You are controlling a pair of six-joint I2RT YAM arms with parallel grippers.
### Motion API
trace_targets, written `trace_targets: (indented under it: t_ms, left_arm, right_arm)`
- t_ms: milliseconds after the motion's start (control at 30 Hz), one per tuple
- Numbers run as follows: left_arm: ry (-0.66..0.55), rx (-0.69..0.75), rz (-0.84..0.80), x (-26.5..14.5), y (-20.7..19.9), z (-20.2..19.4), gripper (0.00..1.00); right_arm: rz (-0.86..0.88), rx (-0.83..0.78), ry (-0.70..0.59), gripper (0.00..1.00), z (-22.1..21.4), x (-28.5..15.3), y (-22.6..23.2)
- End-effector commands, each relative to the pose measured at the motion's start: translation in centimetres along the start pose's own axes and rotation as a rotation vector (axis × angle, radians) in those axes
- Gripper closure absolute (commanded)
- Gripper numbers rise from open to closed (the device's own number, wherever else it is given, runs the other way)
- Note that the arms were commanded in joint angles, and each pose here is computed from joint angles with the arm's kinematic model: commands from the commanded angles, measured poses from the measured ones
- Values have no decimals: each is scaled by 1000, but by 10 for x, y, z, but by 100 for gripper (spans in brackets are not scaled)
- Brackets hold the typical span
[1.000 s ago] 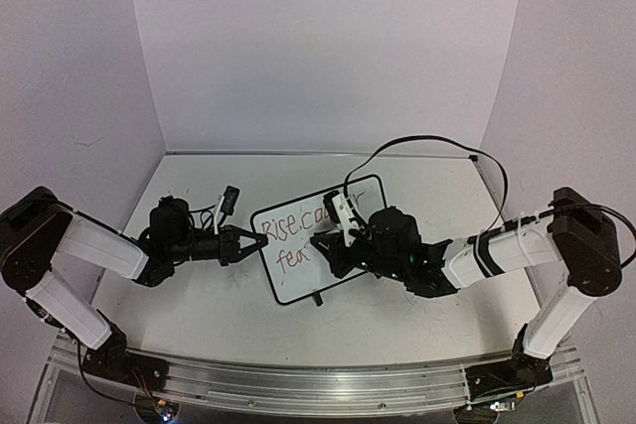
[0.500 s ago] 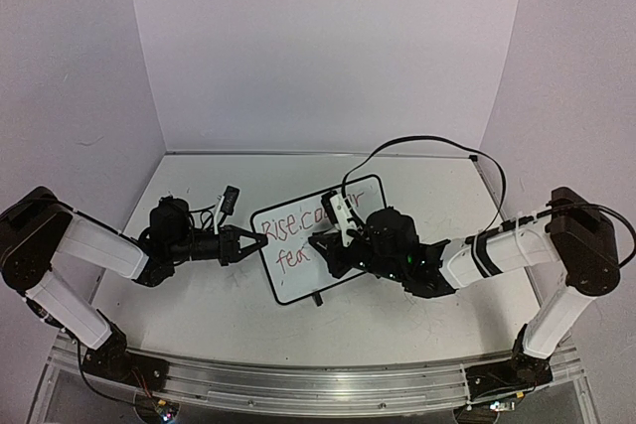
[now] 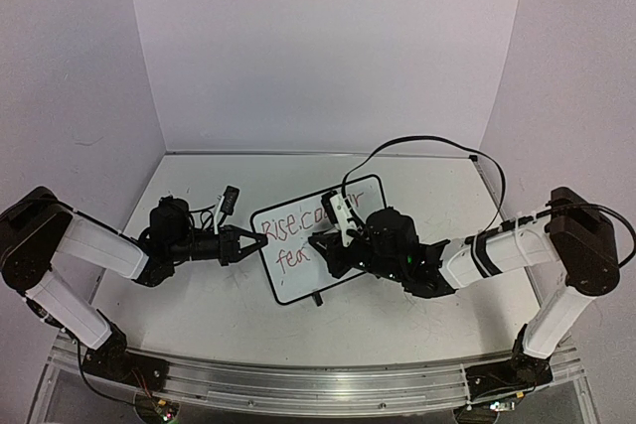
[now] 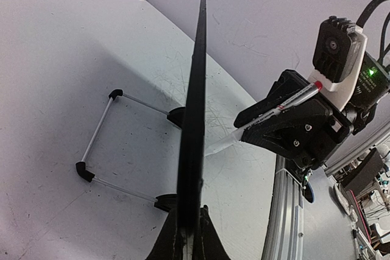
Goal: Write a sentence on the whiteboard
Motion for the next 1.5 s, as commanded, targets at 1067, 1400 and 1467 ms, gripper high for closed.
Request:
trace_targets:
  t_ms: [1067, 1400, 1467]
  left_arm:
    - [39, -15, 44, -1, 5, -5, 100]
    - [35, -14, 43, -2, 3, -5, 100]
    - [35, -13, 43, -2, 3, -5, 100]
  right_arm:
    - [-55, 58, 35, 100, -23, -9, -2]
    - [-83, 39, -29, 100, -2, 0, -1]
    - [-90, 37, -37, 100, 1, 1, -3]
Point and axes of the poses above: each gripper's point midway between its finger pads, its own x axis out along the fingers, its own y axis along the line the jaws close on, z = x × y, the point moved 9 cm from there along -x, back along the fingers, and after that the axes turned 3 degrees about x, right-handed, at the moved point
